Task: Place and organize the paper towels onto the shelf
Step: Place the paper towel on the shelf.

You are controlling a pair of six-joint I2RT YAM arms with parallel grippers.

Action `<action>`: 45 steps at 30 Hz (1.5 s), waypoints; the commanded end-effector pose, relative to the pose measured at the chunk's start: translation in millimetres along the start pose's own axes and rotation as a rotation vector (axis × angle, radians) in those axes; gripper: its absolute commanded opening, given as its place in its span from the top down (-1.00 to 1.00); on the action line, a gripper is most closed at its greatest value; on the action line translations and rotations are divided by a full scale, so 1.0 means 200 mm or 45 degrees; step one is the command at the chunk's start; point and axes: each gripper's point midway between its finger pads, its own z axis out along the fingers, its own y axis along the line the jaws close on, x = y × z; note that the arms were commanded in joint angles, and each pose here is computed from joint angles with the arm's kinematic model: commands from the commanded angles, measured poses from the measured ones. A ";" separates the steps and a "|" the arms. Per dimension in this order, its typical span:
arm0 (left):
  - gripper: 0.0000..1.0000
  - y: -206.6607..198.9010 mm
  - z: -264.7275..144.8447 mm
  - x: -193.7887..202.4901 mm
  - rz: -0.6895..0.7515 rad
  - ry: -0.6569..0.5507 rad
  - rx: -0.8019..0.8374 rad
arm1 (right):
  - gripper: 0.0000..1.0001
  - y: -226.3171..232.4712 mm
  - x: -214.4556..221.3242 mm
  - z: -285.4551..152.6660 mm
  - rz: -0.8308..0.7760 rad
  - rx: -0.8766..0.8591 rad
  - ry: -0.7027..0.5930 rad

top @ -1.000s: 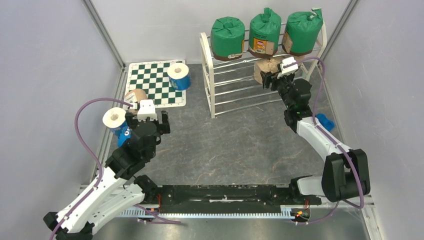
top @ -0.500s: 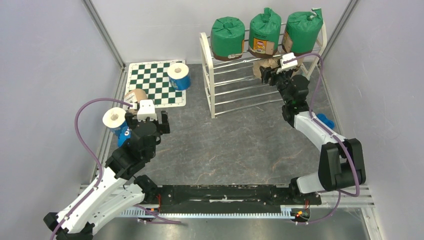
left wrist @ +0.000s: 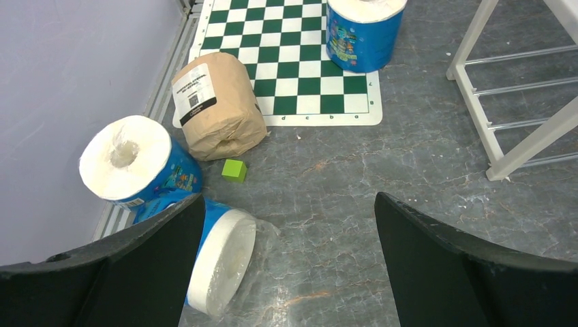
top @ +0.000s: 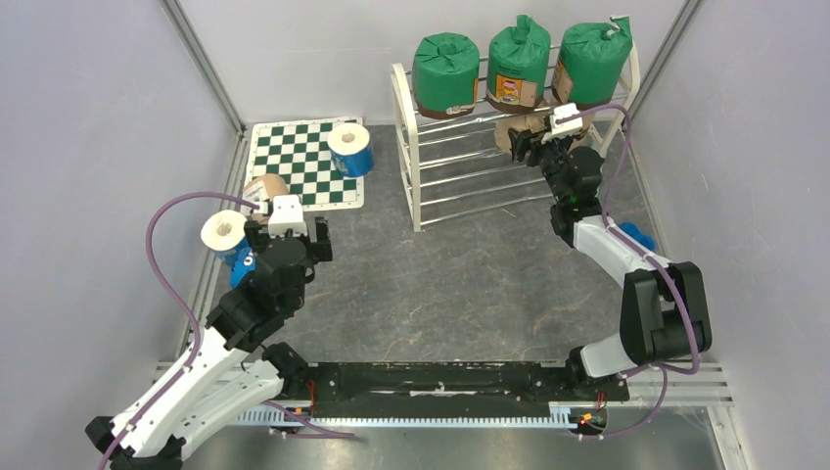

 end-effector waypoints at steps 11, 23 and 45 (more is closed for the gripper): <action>-0.99 0.00 0.00 -0.04 -0.013 -0.034 0.003 | -0.52 -0.03 -0.15 0.07 0.031 0.004 -0.134; -0.99 0.00 0.00 -0.03 -0.013 -0.032 0.007 | -0.72 -0.02 -0.13 0.06 0.063 -0.004 -0.126; -0.99 -0.01 0.00 -0.03 -0.016 -0.031 0.017 | -0.96 -0.02 -0.16 -0.13 0.083 0.035 -0.153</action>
